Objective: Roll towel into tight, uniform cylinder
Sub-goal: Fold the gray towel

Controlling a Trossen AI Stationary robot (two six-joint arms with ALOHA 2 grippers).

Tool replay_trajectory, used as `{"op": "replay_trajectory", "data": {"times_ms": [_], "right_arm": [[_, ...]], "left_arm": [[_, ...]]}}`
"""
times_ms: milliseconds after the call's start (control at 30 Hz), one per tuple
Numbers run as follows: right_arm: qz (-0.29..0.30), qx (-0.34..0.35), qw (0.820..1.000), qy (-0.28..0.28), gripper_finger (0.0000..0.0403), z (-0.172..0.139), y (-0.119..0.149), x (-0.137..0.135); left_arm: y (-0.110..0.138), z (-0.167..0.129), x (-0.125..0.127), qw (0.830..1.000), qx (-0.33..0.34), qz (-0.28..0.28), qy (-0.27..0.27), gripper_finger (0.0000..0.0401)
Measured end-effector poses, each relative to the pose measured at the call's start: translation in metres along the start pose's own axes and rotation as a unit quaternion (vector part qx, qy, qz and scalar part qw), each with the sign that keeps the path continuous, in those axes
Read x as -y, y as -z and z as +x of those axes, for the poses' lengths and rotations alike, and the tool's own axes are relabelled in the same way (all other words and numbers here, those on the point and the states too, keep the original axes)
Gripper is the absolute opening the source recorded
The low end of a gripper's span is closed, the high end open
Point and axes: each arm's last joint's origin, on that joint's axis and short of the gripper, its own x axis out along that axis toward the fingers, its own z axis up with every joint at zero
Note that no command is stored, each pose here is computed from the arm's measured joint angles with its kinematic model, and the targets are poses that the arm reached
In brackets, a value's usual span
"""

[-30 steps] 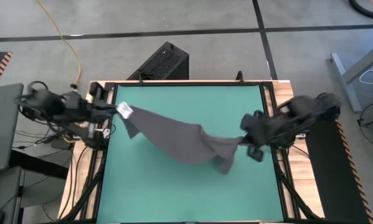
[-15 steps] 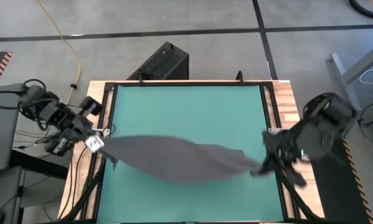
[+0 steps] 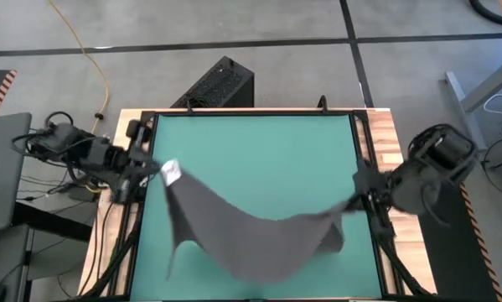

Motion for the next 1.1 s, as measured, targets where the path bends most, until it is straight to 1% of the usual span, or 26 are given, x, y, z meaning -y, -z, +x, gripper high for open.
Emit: {"op": "replay_trajectory", "data": {"times_ms": [67,133,200,267,333,433,500,567,633,700,767,800,867,933,1000,1067,1100], "right_arm": [[-0.02,0.034,0.998,0.043,0.0018,-0.003,-0.006,0.012],[-0.031,0.058,0.993,0.098,0.0018,-0.005,-0.012,0.027],[-0.043,0.08,0.985,0.149,0.0018,-0.008,-0.018,0.042],[-0.055,0.096,0.972,0.206,0.0018,-0.011,-0.024,0.056],[-0.066,0.104,0.956,0.268,0.0018,-0.015,-0.029,0.072],[-0.076,0.1,0.935,0.331,0.0018,-0.02,-0.035,0.091],[-0.074,0.091,0.927,0.356,0.0018,-0.021,-0.037,0.1],[-0.068,0.087,0.927,0.359,0.0018,-0.022,-0.038,0.105],[-0.063,0.081,0.938,0.331,0.0019,-0.022,-0.038,0.105],[-0.055,0.074,0.953,0.287,0.0019,-0.021,-0.036,0.102],[-0.033,0.063,0.973,0.218,0.0019,-0.017,-0.034,0.094],[-0.016,0.055,0.981,0.187,0.0019,-0.013,-0.034,0.089],[0.017,0.02,0.992,0.123,0.0019,0.001,-0.03,0.076],[0.041,-0.034,0.996,0.069,0.0019,0.02,-0.021,0.057],[0.048,-0.096,0.993,0.048,0.0019,0.045,-0.006,0.036],[0.055,-0.148,0.987,0.039,0.0019,0.073,0.012,0.014],[0.056,-0.173,0.983,0.034,0.0019,0.089,0.023,0.001]], "left_arm": [[0.004,-0.001,-0.004,0.995,-0.043,0.029,-0.08,0.0002],[0.009,-0.004,-0.009,0.982,-0.088,0.057,-0.154,0.0002],[0.015,-0.006,-0.014,0.965,-0.13,0.078,-0.212,0.0002],[0.019,-0.009,-0.018,0.949,-0.16,0.095,-0.253,0.0002],[0.02,-0.012,-0.022,0.94,-0.174,0.109,-0.272,0.0002],[0.016,-0.018,-0.028,0.935,-0.164,0.112,-0.293,0.0002],[0.008,-0.025,-0.033,0.936,-0.149,0.107,-0.299,0.0002],[-0.003,-0.032,-0.037,0.942,-0.126,0.09,-0.299,0.0002],[-0.015,-0.04,-0.039,0.951,-0.099,0.069,-0.284,0.0002],[-0.027,-0.049,-0.04,0.965,-0.071,0.038,-0.249,0.0002],[-0.035,-0.058,-0.04,0.979,-0.056,-0.006,-0.198,0.0002],[-0.036,-0.062,-0.039,0.984,-0.057,-0.028,-0.167,0.0002],[-0.029,-0.067,-0.034,0.989,-0.085,-0.073,-0.101,0.0002],[-0.014,-0.068,-0.027,0.982,-0.137,-0.122,-0.035,0.0002],[0.005,-0.065,-0.019,0.967,-0.185,-0.177,0.018,0.0002],[0.031,-0.059,-0.009,0.942,-0.232,-0.23,0.073,0.0002],[0.048,-0.056,-0.003,0.926,-0.258,-0.259,0.1,0.0002]]}}
